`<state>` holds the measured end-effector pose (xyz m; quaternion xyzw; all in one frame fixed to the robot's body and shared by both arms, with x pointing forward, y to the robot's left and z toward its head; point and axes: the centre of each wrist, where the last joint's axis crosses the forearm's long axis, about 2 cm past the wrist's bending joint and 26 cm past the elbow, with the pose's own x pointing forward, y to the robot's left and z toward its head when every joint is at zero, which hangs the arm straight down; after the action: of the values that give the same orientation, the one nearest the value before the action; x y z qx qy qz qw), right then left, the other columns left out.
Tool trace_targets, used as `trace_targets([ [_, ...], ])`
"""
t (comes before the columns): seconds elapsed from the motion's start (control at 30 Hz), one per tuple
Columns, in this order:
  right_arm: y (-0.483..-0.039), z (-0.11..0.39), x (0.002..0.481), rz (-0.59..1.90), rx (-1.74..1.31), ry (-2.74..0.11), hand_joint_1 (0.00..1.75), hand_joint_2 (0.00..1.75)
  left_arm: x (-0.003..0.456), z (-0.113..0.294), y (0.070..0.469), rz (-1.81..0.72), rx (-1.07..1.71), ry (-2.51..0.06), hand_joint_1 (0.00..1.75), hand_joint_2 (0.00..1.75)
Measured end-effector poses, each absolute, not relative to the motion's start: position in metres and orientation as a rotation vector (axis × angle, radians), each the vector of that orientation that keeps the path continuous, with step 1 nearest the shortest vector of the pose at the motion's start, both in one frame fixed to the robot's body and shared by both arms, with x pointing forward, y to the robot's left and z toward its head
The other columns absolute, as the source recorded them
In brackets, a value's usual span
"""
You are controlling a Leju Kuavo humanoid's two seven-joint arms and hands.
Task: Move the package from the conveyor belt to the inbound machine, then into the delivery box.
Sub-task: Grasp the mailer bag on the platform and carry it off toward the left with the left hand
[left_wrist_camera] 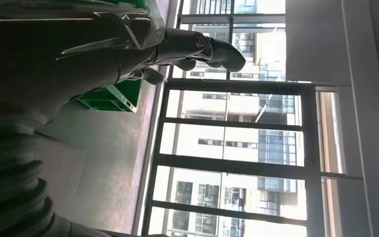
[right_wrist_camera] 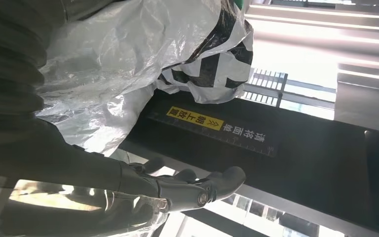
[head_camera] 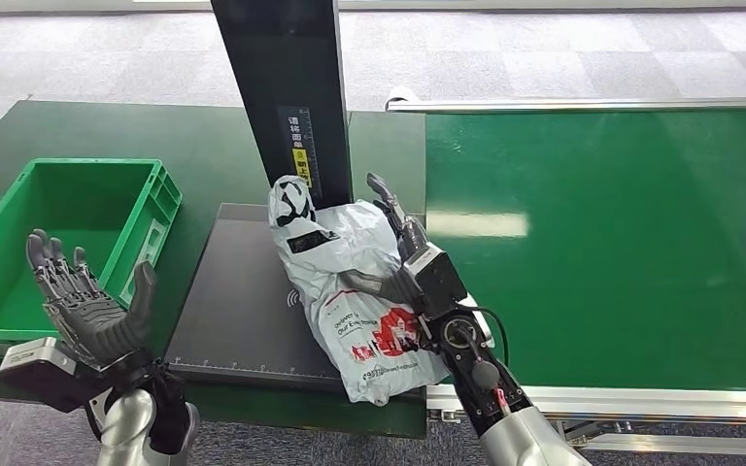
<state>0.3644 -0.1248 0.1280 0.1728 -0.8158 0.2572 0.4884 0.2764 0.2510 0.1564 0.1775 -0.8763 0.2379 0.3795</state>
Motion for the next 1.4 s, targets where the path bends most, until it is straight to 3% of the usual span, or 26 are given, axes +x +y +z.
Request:
trace_targets([
  [0.43,-0.128,0.127,0.364,0.629,0.413,-1.983,0.00,1.75,0.273,0.161,0.255,0.636,0.484,-2.246,0.00,1.75],
  [0.63,-0.129,0.125,0.364,0.728,0.361,-1.922,0.00,1.75,0.270,0.173,0.260,0.644,0.647,-2.272,0.00,1.75],
  [0.87,-0.122,0.119,0.370,0.995,0.301,-1.690,0.00,1.75,0.270,0.184,0.241,0.470,0.639,-2.363,0.00,1.75],
  [1.07,-0.096,0.131,0.380,1.559,-0.007,-1.193,0.00,1.75,0.286,0.171,0.197,-0.041,0.039,-2.294,0.00,1.75],
  [1.23,-0.077,0.146,0.385,1.801,-0.105,-1.063,0.00,1.75,0.295,0.164,0.191,-0.015,-0.020,-2.263,0.00,1.75],
  [1.4,-0.065,0.154,0.386,1.882,-0.138,-1.102,0.00,1.75,0.296,0.159,0.191,-0.007,-0.022,-2.249,0.00,1.75],
])
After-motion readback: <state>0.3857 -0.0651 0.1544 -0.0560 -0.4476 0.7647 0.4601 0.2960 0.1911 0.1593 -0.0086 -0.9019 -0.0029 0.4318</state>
